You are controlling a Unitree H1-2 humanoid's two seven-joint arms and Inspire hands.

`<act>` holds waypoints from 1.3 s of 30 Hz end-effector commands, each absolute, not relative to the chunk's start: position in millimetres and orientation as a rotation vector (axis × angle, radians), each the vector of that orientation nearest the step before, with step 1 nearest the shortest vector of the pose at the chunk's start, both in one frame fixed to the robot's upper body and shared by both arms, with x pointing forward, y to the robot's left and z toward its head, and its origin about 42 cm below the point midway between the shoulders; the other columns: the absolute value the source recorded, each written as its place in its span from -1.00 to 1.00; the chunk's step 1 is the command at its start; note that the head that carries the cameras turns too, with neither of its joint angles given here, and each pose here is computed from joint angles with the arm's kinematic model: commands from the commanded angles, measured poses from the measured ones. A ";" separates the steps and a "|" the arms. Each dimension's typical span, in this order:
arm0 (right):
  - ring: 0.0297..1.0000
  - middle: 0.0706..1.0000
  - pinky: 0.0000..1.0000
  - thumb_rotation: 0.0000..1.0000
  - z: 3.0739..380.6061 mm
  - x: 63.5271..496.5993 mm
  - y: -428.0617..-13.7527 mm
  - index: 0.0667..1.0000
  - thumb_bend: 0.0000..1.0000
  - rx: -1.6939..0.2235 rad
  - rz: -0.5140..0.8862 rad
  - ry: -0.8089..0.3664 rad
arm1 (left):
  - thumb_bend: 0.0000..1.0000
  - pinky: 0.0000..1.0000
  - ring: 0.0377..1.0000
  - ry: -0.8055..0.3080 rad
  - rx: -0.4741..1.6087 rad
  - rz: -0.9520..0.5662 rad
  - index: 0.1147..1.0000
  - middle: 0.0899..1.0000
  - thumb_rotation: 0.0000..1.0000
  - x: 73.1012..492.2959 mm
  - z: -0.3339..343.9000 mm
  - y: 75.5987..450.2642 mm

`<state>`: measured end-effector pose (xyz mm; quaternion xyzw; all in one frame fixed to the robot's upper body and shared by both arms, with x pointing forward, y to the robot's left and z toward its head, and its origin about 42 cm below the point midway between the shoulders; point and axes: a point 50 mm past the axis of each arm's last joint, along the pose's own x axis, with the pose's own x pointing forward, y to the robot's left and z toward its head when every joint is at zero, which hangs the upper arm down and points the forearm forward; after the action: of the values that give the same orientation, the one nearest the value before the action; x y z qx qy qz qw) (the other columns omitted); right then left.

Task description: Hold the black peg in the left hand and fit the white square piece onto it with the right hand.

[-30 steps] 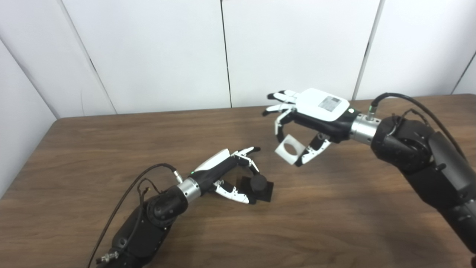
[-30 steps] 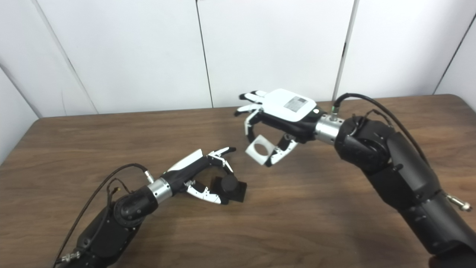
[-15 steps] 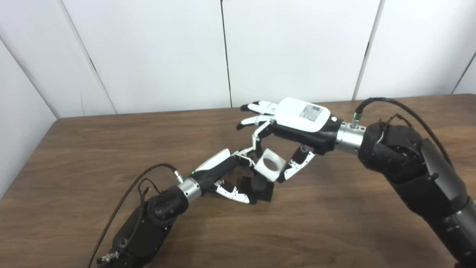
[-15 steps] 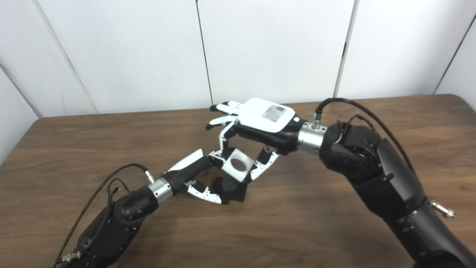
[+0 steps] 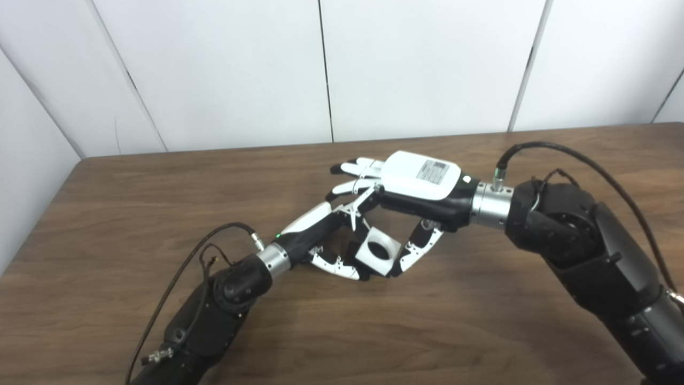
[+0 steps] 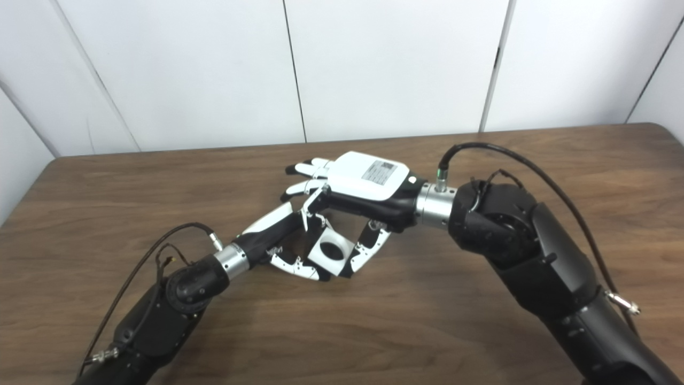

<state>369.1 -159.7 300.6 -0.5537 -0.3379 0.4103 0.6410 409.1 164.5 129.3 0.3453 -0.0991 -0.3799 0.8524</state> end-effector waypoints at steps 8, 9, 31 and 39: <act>1.00 0.76 1.00 -0.71 313.2 378.1 -153.9 -0.11 0.04 -1.254 0.914 -0.826 | 0.04 1.00 1.00 -0.034 0.786 -0.871 -0.15 1.00 -0.83 392.9 96.5 160.9; 1.00 0.76 1.00 -0.71 313.5 379.2 -153.7 -0.11 0.04 -1.255 0.910 -0.828 | 0.04 1.00 1.00 -0.033 0.785 -0.872 -0.15 1.00 -0.83 392.8 96.5 160.9; 1.00 0.76 1.00 -0.71 333.8 393.2 -146.8 -0.11 0.04 -1.282 0.856 -0.845 | 0.04 1.00 1.00 -0.032 0.778 -0.874 -0.15 1.00 -0.83 392.8 94.6 159.6; 1.00 0.75 1.00 -0.71 330.8 393.8 -146.3 -0.11 0.04 -1.292 0.867 -0.835 | 0.04 1.00 1.00 -0.034 0.780 -0.873 -0.15 1.00 -0.83 392.0 95.5 159.4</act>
<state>390.5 -151.8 304.3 -0.5630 -0.3280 0.3999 0.6446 408.1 162.6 130.8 0.3493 -0.0961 -0.3778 0.8521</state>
